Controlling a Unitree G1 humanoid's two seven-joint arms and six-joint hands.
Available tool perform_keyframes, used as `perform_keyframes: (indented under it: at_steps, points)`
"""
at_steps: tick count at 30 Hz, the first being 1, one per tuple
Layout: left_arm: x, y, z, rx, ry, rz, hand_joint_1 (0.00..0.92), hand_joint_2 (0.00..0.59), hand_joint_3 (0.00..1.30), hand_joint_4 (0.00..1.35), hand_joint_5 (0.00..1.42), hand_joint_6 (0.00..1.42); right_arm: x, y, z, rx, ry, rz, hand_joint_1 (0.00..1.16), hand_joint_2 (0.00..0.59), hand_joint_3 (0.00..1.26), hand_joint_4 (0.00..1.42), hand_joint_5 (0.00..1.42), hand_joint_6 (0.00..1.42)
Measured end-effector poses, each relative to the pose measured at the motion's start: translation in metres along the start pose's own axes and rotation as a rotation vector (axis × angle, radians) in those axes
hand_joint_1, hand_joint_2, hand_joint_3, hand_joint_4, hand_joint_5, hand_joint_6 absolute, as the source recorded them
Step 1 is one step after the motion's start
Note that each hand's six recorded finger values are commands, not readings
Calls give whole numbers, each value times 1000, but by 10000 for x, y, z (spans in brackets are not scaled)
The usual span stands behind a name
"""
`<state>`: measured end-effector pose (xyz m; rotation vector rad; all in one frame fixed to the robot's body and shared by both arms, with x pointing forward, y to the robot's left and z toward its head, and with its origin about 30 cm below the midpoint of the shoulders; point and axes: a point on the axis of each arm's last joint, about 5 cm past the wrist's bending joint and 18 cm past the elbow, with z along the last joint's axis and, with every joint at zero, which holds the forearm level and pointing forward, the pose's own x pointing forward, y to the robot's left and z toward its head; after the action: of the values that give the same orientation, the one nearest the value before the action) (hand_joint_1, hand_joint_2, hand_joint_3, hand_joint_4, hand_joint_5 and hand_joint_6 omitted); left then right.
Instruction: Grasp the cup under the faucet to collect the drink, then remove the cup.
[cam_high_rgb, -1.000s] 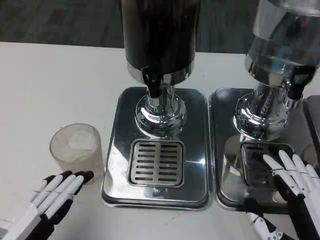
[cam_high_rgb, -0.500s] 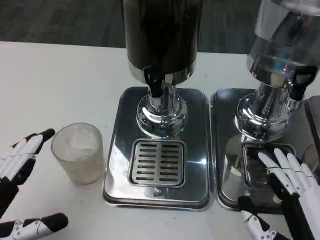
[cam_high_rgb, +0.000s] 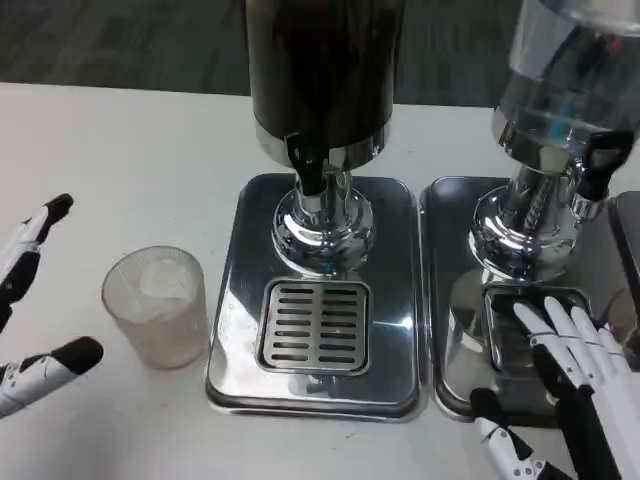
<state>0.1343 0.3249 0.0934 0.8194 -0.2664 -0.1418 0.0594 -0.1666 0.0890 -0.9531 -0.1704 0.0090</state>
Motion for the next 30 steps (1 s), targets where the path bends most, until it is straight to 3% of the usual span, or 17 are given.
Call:
perform_keyframes:
  at_steps: [9, 14, 30]
  points:
    - [191, -96, -116, -119, 66, 36, 0, 21, 0, 0, 0, 88, -6, 29, 11, 6, 11, -25, 281, 396, 161, 60, 29, 32]
    - [297, -175, -129, -156, 73, 44, 0, 14, 0, 0, 8, 117, -41, 9, -70, -3, 29, -8, 281, 396, 164, 63, 36, 32]
    - [533, -236, -185, -175, 103, -44, 0, 0, 0, 0, 32, 173, -56, -8, -77, 7, 36, -8, 281, 396, 165, 85, 49, 21]
